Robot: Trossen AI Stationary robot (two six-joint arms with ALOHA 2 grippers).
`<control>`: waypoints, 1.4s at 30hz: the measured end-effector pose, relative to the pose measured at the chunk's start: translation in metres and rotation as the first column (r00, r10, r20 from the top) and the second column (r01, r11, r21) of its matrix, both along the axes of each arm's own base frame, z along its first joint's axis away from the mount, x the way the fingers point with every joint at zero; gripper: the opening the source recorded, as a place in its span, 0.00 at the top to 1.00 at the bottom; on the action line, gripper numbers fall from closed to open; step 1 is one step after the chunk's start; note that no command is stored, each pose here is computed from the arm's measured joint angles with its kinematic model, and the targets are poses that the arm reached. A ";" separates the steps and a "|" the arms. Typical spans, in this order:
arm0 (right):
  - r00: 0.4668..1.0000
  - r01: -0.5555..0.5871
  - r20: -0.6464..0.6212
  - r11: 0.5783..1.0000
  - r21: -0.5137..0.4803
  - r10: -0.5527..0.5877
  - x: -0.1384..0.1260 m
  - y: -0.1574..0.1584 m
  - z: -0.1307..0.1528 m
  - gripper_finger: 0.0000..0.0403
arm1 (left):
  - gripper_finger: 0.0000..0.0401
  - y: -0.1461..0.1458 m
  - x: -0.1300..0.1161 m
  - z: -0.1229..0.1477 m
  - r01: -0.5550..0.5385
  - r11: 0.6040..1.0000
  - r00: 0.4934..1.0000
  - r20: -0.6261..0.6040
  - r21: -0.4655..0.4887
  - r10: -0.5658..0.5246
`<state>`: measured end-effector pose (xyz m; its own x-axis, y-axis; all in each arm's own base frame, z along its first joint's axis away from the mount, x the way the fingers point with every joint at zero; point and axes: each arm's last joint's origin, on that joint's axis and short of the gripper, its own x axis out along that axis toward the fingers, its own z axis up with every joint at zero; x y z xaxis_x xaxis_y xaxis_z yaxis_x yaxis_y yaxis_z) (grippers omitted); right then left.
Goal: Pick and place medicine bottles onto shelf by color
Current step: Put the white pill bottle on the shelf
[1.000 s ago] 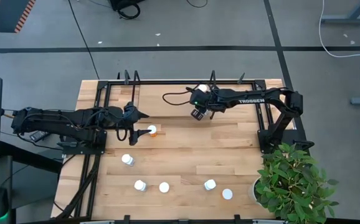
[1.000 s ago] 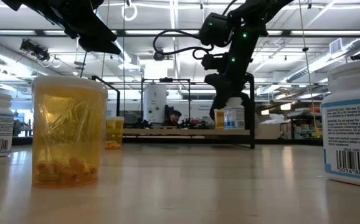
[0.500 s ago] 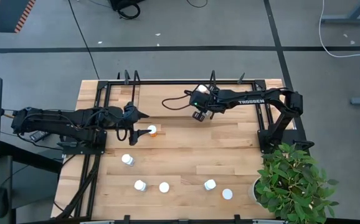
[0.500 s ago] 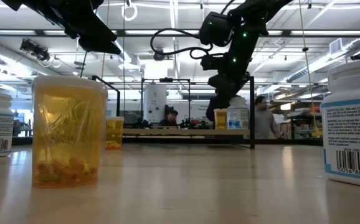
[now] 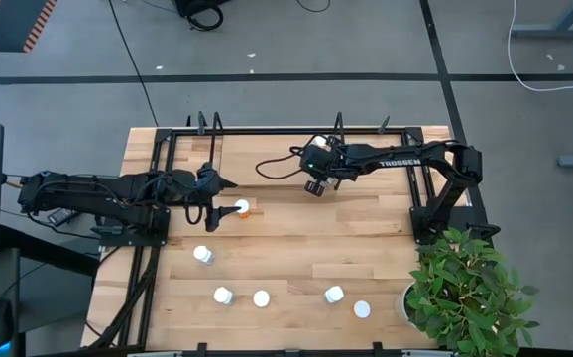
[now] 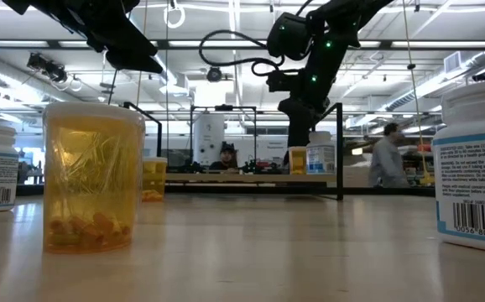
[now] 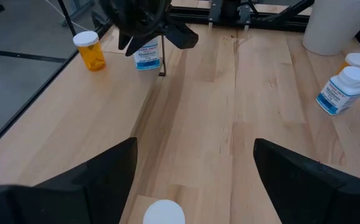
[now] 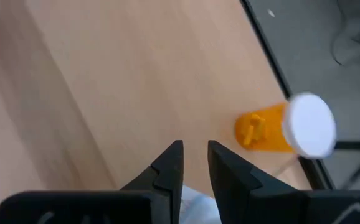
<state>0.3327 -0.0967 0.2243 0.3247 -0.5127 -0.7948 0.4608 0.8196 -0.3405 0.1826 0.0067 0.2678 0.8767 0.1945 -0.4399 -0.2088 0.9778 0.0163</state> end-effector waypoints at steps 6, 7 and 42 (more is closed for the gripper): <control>0.997 -0.063 0.043 0.998 -0.027 0.064 0.007 0.004 0.003 0.80 | 0.19 0.000 0.000 0.000 0.000 1.000 1.000 -0.002 0.000 0.000; 0.996 -0.066 0.050 0.997 -0.029 0.067 0.008 0.005 0.004 0.80 | 0.19 0.000 0.000 0.000 0.000 1.000 1.000 -0.003 0.000 0.000; 0.975 0.178 -0.070 0.928 -0.327 -0.211 -0.024 0.105 0.062 0.81 | 0.19 0.001 0.039 0.006 0.042 0.982 0.980 0.182 0.183 -0.076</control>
<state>0.3089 0.0087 0.2863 0.1191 -0.7882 -0.6038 0.5495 0.5588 -0.6211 0.2214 0.0079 0.2739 0.9526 0.1998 -0.2294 -0.1664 0.9735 0.1567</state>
